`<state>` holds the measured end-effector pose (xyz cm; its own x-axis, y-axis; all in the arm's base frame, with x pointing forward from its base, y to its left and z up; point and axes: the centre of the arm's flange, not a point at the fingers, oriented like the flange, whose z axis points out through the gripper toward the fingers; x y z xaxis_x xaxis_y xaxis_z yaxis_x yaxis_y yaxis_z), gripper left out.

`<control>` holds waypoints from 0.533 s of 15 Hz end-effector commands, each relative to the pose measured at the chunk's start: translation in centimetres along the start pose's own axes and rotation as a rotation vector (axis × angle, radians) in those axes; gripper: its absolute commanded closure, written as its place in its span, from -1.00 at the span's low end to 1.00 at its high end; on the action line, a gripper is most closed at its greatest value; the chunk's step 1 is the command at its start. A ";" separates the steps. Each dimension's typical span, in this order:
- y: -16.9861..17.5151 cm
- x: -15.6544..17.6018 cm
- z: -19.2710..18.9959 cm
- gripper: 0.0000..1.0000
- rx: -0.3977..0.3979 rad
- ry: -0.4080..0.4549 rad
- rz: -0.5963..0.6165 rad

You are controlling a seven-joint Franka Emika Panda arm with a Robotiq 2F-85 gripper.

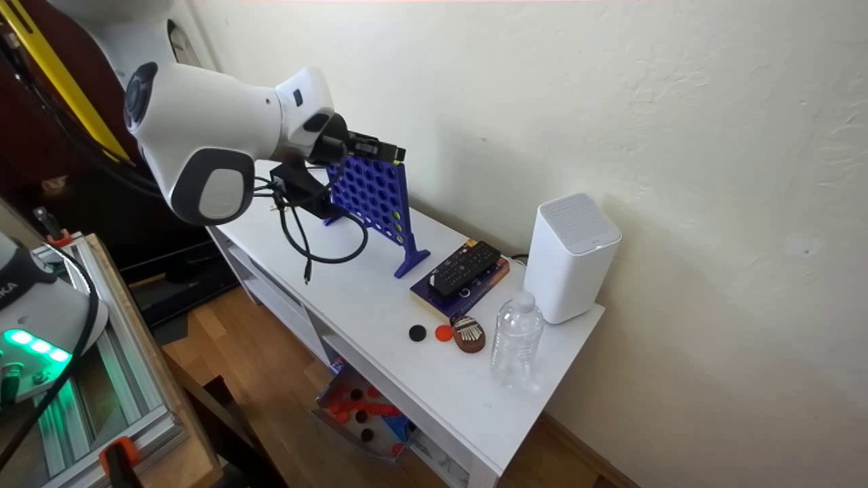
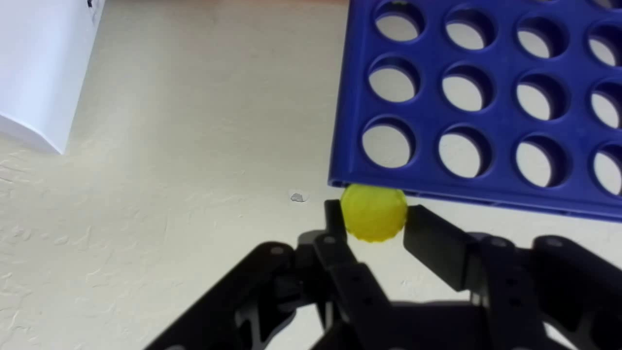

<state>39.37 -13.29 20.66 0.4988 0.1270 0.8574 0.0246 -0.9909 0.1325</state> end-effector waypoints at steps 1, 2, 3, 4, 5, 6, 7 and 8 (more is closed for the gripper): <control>-1.0 -2.3 -1.9 0.74 -0.004 0.019 -0.006; -1.1 -2.4 -1.9 0.74 -0.004 0.022 -0.004; -1.1 -2.5 -1.9 0.74 -0.009 0.023 -0.005; -1.2 -2.5 -2.0 0.74 -0.011 0.023 -0.008; -1.2 -2.5 -2.0 0.74 -0.011 0.023 -0.010; -1.2 -2.5 -2.0 0.74 -0.012 0.025 -0.012; -1.3 -2.5 -2.0 0.74 -0.013 0.026 -0.013; -1.3 -2.5 -2.0 0.74 -0.013 0.026 -0.016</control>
<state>38.80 -13.55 20.91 0.4903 0.1302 0.8618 0.0250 -0.9905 0.1354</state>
